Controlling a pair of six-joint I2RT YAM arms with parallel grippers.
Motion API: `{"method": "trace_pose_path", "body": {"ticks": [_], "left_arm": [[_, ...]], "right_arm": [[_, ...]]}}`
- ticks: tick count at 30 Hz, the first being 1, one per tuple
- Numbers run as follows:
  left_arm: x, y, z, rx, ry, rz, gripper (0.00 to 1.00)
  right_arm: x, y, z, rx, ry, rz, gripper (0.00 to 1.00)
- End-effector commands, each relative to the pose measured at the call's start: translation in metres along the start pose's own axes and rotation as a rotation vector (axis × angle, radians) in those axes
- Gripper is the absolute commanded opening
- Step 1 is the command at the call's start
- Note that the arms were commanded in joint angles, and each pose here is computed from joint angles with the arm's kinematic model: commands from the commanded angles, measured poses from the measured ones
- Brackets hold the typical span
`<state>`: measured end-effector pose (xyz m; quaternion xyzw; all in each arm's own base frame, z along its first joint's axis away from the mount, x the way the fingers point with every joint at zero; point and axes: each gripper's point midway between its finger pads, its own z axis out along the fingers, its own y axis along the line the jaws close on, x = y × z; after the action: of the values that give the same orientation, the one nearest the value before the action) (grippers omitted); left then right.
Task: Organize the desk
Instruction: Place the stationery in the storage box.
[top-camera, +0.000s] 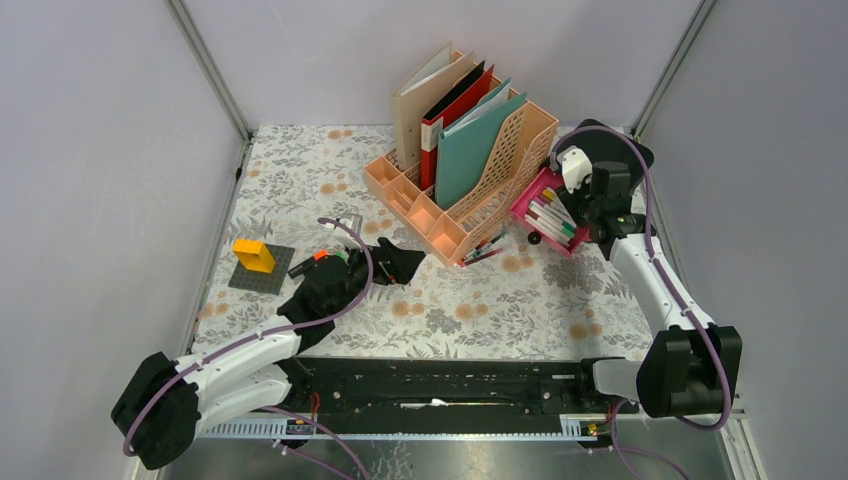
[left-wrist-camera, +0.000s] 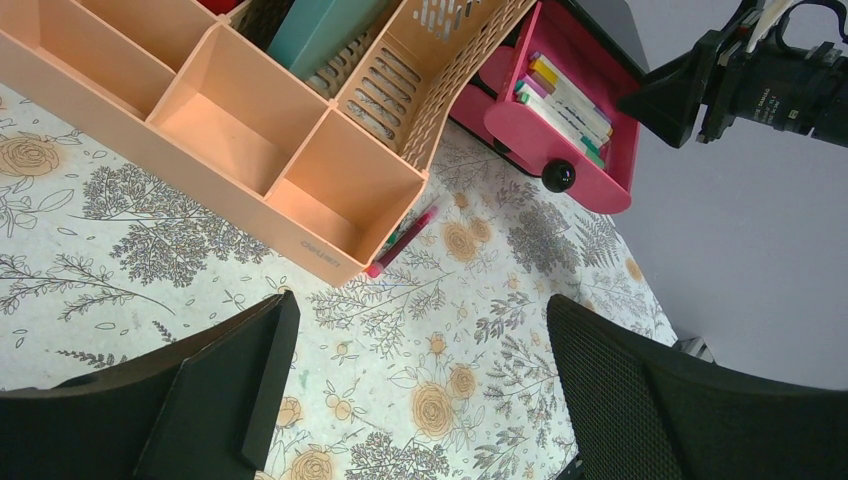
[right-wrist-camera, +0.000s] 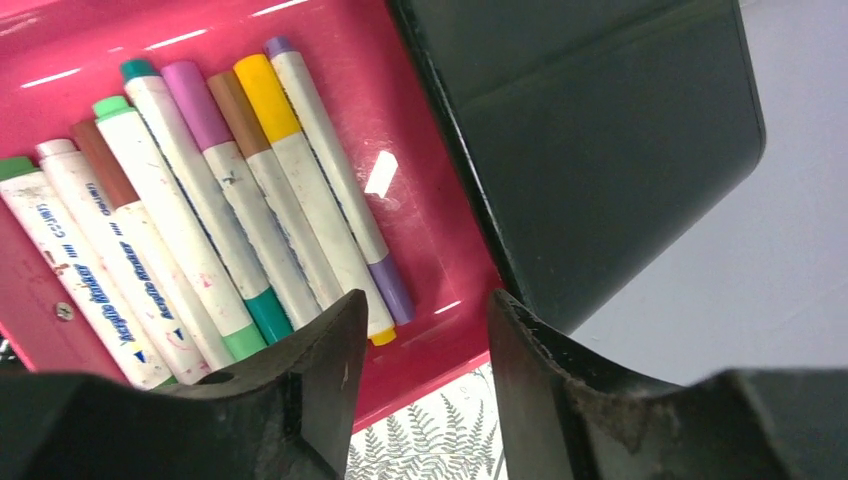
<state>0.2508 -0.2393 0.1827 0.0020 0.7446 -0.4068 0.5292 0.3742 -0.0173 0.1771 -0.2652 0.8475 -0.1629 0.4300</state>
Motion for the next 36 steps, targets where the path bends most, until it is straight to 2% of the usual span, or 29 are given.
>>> {"method": "trace_pose_path", "body": {"ticks": [1,5,15,36], "left_arm": [[-0.013,-0.004,-0.003,0.020,-0.050,0.011,0.99],[-0.013,0.000,-0.006,0.003,-0.056,0.014,0.99],[-0.020,0.011,-0.014,-0.050,-0.077,0.035,0.99],[-0.018,0.017,-0.011,-0.080,-0.067,0.041,0.99]], "right_arm": [[-0.014,0.004,-0.007,-0.035,-0.071,0.023,0.57],[-0.027,0.027,-0.015,-0.172,-0.138,0.038,0.62],[-0.054,0.084,-0.043,-0.525,-0.279,0.073,0.63],[-0.065,0.139,-0.097,-0.919,-0.438,0.000,0.58]]}}
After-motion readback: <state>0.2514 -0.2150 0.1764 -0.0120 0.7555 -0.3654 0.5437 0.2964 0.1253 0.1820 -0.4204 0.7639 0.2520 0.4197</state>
